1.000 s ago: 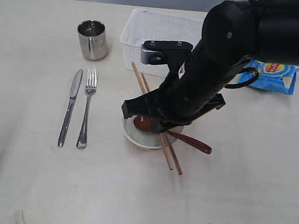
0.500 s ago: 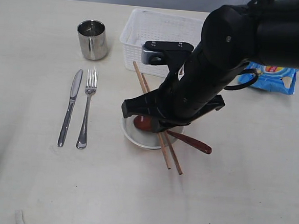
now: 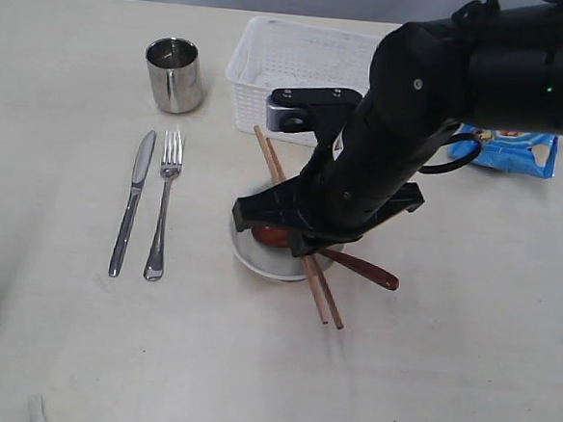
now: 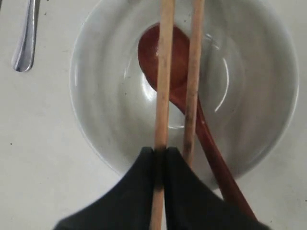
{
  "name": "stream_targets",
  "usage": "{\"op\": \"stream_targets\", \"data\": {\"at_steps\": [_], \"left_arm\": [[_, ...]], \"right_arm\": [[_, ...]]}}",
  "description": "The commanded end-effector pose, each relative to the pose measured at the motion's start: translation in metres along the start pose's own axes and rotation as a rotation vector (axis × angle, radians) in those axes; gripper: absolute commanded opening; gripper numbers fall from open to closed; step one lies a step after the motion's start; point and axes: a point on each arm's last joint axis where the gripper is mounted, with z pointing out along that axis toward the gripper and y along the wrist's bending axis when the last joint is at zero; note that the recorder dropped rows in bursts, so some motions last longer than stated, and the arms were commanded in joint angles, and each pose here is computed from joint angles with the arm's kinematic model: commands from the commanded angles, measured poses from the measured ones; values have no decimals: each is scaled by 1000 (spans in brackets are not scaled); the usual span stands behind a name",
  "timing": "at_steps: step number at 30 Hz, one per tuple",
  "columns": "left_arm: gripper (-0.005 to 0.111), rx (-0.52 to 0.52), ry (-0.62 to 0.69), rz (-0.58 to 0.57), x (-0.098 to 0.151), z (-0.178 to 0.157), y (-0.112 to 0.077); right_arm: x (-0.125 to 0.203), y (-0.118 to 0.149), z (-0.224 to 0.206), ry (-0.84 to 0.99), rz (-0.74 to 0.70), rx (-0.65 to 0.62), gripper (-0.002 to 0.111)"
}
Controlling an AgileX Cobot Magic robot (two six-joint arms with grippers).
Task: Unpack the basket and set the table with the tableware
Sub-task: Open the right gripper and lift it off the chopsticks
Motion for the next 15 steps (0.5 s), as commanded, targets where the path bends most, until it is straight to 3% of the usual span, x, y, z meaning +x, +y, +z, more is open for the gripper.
{"op": "stream_targets", "data": {"at_steps": [1,15], "left_arm": [[0,3,-11,-8,0,0,0],[0,3,-11,-8,0,0,0]], "right_arm": [[-3,0,1,-29,0,-2,0],[-3,-1,2,-25,-29,6,2]]}}
